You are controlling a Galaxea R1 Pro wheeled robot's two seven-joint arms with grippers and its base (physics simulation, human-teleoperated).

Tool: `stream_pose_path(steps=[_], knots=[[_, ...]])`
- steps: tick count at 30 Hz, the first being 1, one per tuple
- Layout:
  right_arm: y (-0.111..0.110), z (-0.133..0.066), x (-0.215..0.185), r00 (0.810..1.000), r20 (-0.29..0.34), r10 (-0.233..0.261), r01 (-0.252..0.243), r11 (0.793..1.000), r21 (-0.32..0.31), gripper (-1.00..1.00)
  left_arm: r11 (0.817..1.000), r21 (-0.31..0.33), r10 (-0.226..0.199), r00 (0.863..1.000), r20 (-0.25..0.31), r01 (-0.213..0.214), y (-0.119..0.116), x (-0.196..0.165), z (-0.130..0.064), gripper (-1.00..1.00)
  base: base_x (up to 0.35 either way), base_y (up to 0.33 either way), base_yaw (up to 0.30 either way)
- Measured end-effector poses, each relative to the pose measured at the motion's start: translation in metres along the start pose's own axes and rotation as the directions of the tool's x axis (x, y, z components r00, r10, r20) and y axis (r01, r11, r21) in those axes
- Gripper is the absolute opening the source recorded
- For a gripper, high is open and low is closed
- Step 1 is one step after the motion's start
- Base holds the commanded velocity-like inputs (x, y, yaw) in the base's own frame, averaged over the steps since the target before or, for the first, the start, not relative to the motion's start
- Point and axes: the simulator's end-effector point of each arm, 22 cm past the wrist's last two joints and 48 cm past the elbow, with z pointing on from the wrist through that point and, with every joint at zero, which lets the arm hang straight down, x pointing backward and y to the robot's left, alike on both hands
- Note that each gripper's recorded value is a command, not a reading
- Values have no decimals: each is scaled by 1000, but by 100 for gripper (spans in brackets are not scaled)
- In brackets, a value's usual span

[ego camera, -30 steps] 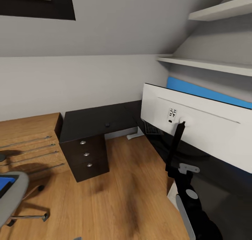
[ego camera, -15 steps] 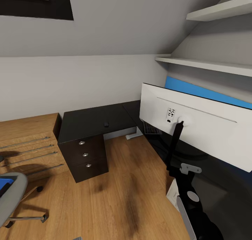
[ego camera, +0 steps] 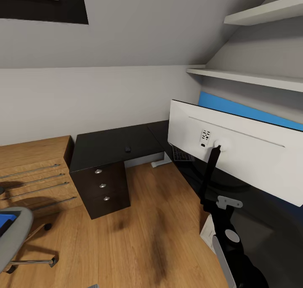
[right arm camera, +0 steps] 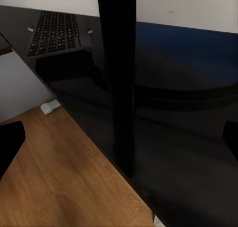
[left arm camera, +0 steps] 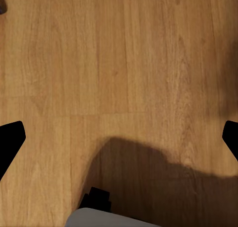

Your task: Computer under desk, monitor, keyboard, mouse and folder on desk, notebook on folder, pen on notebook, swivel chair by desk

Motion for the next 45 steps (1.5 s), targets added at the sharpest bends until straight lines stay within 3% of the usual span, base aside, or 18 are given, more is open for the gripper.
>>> stream_pose_path(steps=[45], knots=[[-1, 0, -1, 1000, 15, 1, -1, 1000, 1, 100, 1000, -1, -2, 1000, 0, 2, 1, 0, 0, 100, 6, 0, 0]])
